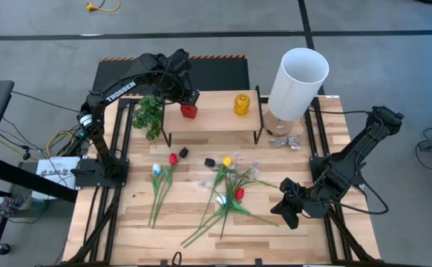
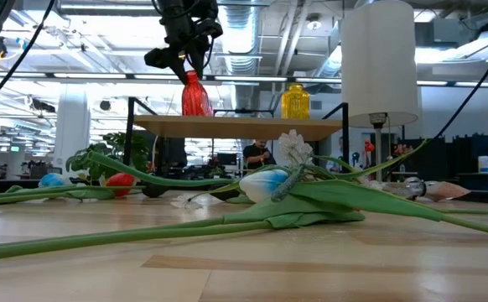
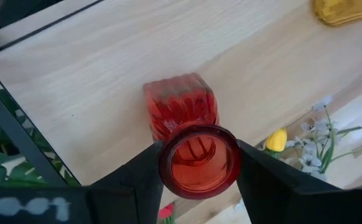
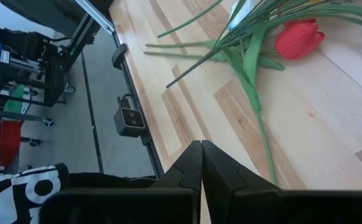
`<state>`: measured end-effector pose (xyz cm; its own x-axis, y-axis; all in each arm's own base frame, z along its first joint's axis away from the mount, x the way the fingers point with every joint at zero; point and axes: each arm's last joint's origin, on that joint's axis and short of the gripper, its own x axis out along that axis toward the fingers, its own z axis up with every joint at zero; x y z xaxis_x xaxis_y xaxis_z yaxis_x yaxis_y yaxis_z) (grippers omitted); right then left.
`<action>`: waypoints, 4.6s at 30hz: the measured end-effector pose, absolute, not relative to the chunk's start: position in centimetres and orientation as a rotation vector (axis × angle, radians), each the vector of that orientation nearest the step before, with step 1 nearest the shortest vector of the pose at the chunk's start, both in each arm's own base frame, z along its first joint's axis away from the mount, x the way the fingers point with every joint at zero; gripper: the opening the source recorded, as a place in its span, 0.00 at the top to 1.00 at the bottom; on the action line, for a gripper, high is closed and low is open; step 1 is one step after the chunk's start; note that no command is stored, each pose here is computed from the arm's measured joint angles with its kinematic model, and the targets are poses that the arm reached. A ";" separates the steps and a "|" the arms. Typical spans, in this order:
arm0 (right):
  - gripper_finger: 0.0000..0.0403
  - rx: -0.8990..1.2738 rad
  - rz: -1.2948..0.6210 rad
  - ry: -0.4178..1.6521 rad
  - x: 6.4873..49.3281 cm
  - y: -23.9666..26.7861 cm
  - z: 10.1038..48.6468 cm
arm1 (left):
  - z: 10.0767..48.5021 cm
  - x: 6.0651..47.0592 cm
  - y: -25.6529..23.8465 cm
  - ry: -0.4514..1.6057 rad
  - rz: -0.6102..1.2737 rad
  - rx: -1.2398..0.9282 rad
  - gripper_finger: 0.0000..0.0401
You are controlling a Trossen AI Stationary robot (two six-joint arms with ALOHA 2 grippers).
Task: Pick and place flowers into a vace then onto a shelf
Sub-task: Put the red vase on the shelf, then put the left yellow flower into the red vase on the shelf
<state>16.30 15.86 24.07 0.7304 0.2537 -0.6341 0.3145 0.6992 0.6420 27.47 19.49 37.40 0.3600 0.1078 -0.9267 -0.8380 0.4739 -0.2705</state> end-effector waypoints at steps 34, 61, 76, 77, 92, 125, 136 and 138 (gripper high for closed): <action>1.00 0.817 -0.036 0.775 16.3 15.9 24.1 | 37.1 26.5 19.4 1.100 0.696 -0.932 0.43; 1.00 0.801 -0.029 0.775 16.3 15.9 24.1 | 41.1 24.3 17.4 1.060 0.687 -0.868 0.43; 1.00 0.797 0.048 0.822 15.7 16.6 24.1 | 46.7 21.3 5.6 0.914 0.449 -0.842 0.43; 1.00 0.800 0.060 0.820 15.6 16.8 24.2 | 46.9 21.2 4.4 0.919 0.421 -0.829 0.43; 1.00 0.745 0.332 0.562 13.7 20.1 26.8 | 43.0 20.0 -13.5 0.814 0.344 -0.504 0.43; 1.00 0.639 -0.034 0.701 18.2 15.0 31.1 | 27.3 24.0 -18.1 0.888 -0.109 -0.306 0.54; 1.00 0.688 -0.124 0.857 21.1 15.8 27.8 | 28.7 25.6 -13.5 0.872 -0.247 -0.172 0.77; 1.00 0.688 -0.148 0.872 21.5 16.0 27.4 | 29.0 25.1 -12.5 0.852 -0.245 -0.178 0.80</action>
